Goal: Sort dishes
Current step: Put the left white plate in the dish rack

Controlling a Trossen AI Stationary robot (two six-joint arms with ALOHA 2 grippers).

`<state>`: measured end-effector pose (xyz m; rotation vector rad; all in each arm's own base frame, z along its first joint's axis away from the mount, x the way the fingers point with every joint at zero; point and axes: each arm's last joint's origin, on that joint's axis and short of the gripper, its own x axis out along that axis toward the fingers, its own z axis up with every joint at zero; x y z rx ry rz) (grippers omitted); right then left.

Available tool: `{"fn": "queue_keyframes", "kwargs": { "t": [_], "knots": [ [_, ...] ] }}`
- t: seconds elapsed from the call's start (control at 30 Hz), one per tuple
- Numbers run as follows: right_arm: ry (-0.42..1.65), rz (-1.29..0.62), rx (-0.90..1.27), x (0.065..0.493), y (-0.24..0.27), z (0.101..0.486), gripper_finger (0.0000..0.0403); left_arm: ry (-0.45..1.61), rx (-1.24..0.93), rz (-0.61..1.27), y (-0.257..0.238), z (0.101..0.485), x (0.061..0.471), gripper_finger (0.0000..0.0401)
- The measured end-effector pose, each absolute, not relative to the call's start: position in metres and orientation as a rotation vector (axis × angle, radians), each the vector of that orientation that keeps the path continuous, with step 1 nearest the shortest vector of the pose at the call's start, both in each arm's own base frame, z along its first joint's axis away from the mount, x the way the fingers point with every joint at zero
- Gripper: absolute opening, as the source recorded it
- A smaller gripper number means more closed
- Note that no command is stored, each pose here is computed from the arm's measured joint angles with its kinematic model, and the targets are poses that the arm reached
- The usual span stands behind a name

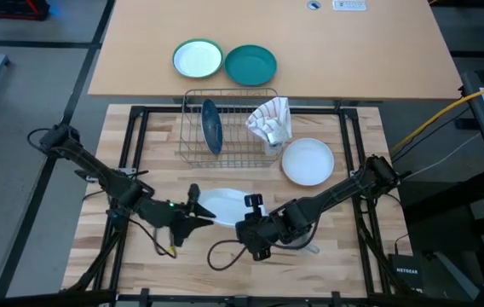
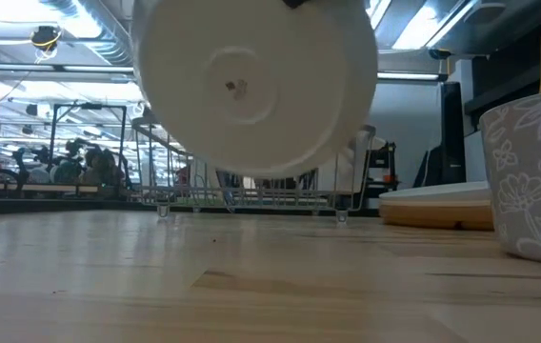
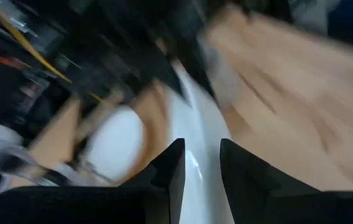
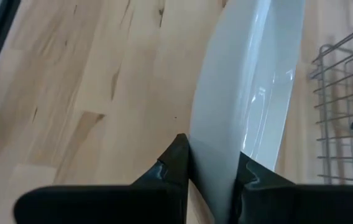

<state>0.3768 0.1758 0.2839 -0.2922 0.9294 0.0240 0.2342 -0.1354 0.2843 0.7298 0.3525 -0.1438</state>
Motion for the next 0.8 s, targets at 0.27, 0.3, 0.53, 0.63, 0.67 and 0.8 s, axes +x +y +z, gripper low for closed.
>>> {"fn": "queue_keyframes", "kwargs": {
  "t": [0.27,0.3,0.53,0.63,0.67,0.8],
  "knots": [
    [0.855,-0.044,-0.274,0.386,0.17,0.286,0.0045,0.227,0.659,-0.026,-0.117,0.323,0.204,0.009],
    [0.846,-0.053,-0.27,0.387,0.17,0.287,0.0045,0.209,0.645,-0.016,-0.114,0.328,0.2,0.009],
    [0.631,-0.179,-0.212,0.404,0.162,0.302,0.0045,0.099,0.554,0.068,-0.091,0.358,0.167,0.009],
    [0.529,-0.238,-0.179,0.413,0.155,0.31,0.0045,0.059,0.511,0.082,-0.082,0.367,0.155,0.009],
    [0.5,-0.264,-0.168,0.416,0.152,0.312,0.0045,0.043,0.493,0.085,-0.079,0.37,0.151,0.009],
    [0.404,-0.349,-0.126,0.425,0.136,0.32,0.0045,0.008,0.462,0.094,-0.071,0.377,0.138,0.009]
  ]
}}
